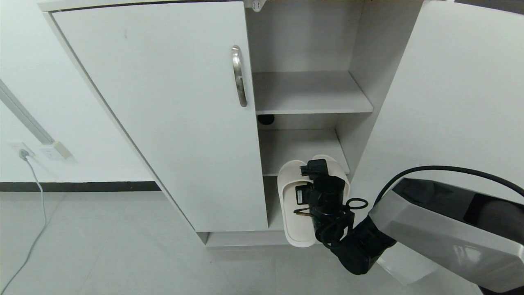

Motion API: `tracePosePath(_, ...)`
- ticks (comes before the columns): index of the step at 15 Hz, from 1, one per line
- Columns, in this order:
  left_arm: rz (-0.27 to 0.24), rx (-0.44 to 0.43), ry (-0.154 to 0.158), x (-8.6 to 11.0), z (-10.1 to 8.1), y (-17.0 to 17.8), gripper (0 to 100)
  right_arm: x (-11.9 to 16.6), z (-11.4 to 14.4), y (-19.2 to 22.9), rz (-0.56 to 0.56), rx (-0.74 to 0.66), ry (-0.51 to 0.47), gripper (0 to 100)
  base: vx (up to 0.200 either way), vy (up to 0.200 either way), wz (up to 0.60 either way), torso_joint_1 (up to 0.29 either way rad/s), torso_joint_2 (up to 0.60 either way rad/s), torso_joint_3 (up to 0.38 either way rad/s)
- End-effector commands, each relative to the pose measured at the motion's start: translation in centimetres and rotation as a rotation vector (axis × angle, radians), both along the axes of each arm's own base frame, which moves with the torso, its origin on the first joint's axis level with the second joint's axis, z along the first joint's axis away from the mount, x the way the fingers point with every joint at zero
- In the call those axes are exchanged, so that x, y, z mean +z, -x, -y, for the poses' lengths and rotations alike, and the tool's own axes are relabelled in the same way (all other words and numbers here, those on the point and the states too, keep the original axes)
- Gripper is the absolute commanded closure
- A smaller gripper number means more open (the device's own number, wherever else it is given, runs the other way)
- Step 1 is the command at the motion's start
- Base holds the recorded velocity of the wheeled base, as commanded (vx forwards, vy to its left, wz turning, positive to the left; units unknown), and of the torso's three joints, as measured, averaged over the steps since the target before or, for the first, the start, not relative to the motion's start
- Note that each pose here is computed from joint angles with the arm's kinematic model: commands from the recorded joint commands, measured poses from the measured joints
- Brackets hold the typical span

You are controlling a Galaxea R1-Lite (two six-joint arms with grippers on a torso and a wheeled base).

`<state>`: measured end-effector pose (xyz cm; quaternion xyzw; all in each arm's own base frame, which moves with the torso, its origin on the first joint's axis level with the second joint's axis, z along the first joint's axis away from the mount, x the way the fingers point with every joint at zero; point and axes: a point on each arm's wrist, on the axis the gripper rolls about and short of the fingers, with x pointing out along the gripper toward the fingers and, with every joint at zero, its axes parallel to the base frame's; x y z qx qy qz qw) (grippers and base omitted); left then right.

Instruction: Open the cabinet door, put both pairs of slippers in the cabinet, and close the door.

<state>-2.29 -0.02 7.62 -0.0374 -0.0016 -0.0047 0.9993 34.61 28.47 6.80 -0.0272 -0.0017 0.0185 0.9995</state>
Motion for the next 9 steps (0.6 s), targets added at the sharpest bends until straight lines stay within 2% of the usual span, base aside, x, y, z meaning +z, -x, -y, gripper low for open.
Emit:
tracePosePath(1, -0.002, 0.000, 0.000, 0.0, 0.0, 0.0, 100, 0.1, -0.1, 0.0, 0.005, 0.001, 0.004, 100, 0.200, 0.000, 0.00, 0.007, 0.00, -0.002)
tracePosePath(3, -0.002, 0.002, 0.002, 0.0, 0.0, 0.0, 100, 0.2, -0.1, 0.0, 0.011, 0.009, 0.000, 100, 0.200, 0.000, 0.00, 0.000, 0.01, -0.002)
tracePosePath(6, -0.002, 0.003, 0.003, 0.0, 0.0, 0.0, 100, 0.0, -0.5, -0.9, 0.030, 0.036, -0.015, 100, 0.000, 0.000, 0.00, 0.000, 0.00, 0.000)
tracePosePath(9, -0.002, 0.003, 0.003, 0.0, 0.0, 0.0, 100, -0.1, -0.4, -3.6, 0.030, 0.001, -0.014, 100, 0.000, 0.000, 0.00, 0.000, 0.00, 0.000)
